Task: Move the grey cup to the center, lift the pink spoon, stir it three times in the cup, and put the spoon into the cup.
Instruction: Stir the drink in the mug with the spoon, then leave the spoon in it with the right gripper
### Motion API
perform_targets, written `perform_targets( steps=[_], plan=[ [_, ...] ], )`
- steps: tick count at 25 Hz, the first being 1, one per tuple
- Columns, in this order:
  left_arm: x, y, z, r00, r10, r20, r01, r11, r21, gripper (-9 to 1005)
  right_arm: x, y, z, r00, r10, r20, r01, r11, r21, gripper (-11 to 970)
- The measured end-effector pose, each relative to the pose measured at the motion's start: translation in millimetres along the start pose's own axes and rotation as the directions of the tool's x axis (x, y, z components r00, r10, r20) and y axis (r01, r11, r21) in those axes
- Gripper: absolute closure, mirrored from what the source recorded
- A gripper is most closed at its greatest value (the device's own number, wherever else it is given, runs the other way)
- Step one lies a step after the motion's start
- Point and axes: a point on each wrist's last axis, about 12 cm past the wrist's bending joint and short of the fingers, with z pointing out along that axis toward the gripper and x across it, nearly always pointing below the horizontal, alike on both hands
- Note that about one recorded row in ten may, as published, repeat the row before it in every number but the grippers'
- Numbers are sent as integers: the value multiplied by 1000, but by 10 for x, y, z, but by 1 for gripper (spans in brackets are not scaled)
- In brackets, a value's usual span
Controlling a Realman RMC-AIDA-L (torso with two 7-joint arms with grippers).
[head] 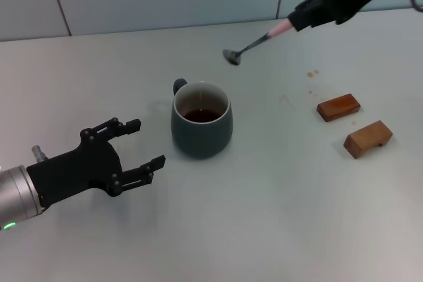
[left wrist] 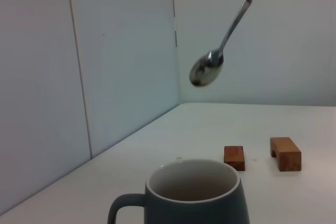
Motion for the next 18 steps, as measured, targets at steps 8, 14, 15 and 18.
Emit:
perform_targets(
  steps=[8, 14, 15, 18],
  plan=[
    [-3, 2, 3, 1000, 1, 1, -1, 1000, 1, 189, -128, -15, 382, 997, -1, -76, -3, 998, -58, 824],
    [-2, -1, 4, 1000, -1, 1, 1, 1000, 1, 189, -182, -50, 568, 994, -2, -108, -4, 998, -57, 818],
    [-2, -1, 5, 1000, -1, 1, 1, 1000, 1, 189, -188, -57, 604, 993, -2, -116, -5, 998, -60, 817],
    [0, -5, 6, 1000, -2, 2, 2, 1000, 2, 189, -200, -101, 752, 991, 8, -136, -19, 997, -80, 813]
  ],
)
